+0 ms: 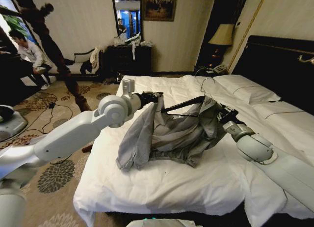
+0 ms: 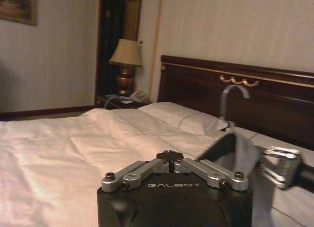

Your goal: Pick up the clothes from the bed and hang them on the clothes hanger.

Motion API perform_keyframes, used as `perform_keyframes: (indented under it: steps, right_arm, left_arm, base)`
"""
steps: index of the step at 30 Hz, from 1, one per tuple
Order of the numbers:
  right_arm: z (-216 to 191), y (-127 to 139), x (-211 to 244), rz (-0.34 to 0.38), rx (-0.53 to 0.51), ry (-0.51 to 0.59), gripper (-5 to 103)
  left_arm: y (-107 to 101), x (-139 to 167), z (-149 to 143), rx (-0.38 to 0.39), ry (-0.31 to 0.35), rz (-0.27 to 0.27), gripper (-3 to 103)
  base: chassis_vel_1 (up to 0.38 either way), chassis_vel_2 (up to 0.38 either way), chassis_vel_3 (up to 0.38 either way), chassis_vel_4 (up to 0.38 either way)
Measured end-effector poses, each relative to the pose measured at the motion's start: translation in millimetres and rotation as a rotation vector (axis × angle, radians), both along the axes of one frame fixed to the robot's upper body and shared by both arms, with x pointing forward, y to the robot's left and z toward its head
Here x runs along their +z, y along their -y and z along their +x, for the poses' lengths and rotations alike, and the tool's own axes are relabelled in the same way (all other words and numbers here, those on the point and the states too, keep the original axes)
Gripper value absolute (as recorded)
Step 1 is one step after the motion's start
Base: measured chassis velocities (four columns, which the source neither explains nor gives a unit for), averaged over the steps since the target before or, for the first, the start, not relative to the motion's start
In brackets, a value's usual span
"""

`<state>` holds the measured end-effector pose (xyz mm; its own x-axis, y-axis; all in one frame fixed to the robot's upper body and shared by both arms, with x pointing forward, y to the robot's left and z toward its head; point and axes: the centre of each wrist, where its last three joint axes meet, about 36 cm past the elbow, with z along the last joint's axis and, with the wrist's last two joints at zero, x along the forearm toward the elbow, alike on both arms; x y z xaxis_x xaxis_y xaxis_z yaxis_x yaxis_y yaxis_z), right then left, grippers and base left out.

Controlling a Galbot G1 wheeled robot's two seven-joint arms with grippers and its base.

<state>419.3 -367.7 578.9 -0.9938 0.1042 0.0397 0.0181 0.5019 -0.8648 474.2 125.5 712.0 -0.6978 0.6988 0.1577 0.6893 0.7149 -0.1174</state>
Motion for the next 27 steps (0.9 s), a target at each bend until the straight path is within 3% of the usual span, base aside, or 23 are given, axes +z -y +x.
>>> perform_keyframes:
  steps: [5, 8, 15, 18, 22, 24, 27]
  right_arm:
    - [-0.7, -7.6, 14.4, 0.047, 0.006, 0.016, 19]
    - [-4.2, -14.7, 21.0, 0.058, 0.026, 0.019, 19]
    - [-20.0, -30.0, 20.5, 0.017, 0.084, 0.004, 19]
    - [-20.9, -31.6, 19.0, 0.016, 0.089, 0.0, 19]
    - [-21.0, -34.4, 18.7, 0.026, 0.094, -0.011, 19]
    - [-18.4, -32.8, 16.1, 0.036, 0.081, -0.019, 19]
    - [-17.2, -31.2, 14.9, 0.037, 0.075, -0.022, 19]
  left_arm:
    - [14.6, -0.1, -2.7, -0.033, 0.008, 0.005, 0]
    - [18.0, -4.5, 4.3, -0.013, 0.023, 0.02, 0]
    - [18.3, -14.7, 30.9, 0.064, 0.047, 0.03, 0]
    - [21.7, -12.8, 34.2, 0.063, 0.053, 0.027, 0]
    - [32.2, -11.7, 34.0, 0.048, 0.066, 0.031, 0]
    - [44.2, -11.0, 18.0, -0.006, 0.064, 0.024, 0]
    - [46.8, -11.1, 13.0, -0.019, 0.063, 0.024, 0]
  base:
    - [0.0, 0.0, 0.0, 0.0]
    - [0.0, 0.0, 0.0, 0.0]
    - [0.0, 0.0, 0.0, 0.0]
    - [0.0, 0.0, 0.0, 0.0]
    - [0.0, 0.0, 0.0, 0.0]
    - [0.0, 0.0, 0.0, 0.0]
    - [0.0, 0.0, 0.0, 0.0]
